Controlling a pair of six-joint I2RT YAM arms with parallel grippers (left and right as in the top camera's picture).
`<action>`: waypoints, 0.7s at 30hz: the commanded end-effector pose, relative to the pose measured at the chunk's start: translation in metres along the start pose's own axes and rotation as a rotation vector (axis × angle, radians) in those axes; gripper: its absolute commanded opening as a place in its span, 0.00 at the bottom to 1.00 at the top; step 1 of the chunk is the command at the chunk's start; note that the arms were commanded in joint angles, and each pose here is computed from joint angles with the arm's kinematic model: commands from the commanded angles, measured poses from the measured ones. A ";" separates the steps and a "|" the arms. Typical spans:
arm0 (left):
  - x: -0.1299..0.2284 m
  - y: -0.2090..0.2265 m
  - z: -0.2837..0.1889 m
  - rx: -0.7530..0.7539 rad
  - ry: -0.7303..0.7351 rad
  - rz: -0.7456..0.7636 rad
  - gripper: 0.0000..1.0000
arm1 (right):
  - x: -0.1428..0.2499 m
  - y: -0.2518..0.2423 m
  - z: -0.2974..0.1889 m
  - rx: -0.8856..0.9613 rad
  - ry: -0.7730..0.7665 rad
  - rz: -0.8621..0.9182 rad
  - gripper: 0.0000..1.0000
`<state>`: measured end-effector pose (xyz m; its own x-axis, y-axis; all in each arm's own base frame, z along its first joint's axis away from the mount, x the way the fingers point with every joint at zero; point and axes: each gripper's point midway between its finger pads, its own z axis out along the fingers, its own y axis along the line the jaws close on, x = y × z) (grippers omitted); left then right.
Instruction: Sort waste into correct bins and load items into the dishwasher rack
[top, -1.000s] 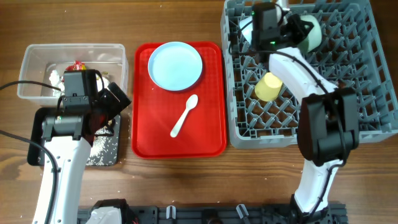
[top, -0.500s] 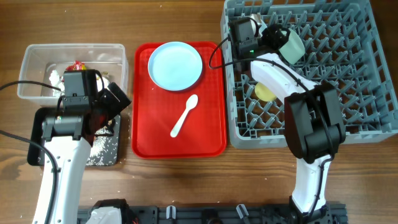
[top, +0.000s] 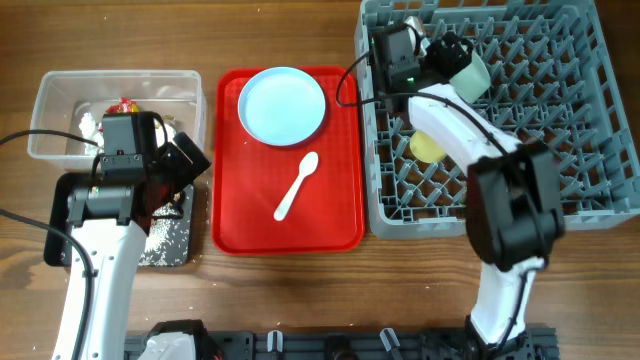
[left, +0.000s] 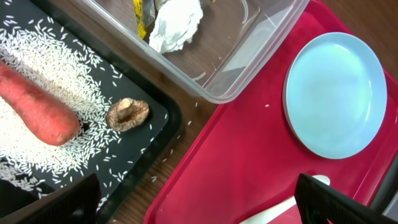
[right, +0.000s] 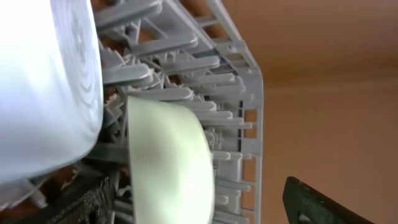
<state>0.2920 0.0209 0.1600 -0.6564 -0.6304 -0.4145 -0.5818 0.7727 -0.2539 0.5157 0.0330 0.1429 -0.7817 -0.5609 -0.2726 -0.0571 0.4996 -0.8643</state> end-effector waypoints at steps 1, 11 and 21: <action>-0.009 -0.001 -0.008 0.005 -0.038 -0.015 1.00 | -0.016 -0.029 -0.033 -0.119 -0.105 0.259 0.89; -0.009 -0.001 -0.008 0.005 -0.038 -0.015 1.00 | -0.051 0.073 -0.179 -1.261 -0.161 0.583 0.78; -0.009 -0.001 -0.008 0.005 -0.038 -0.015 1.00 | -0.073 0.145 -0.254 -1.340 -0.087 0.647 1.00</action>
<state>0.2920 0.0209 0.1600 -0.6564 -0.6304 -0.4145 -0.5818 0.7727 -0.2539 0.4189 0.2850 0.1607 -0.8008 -0.1129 -0.5882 -0.3544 0.8811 0.3133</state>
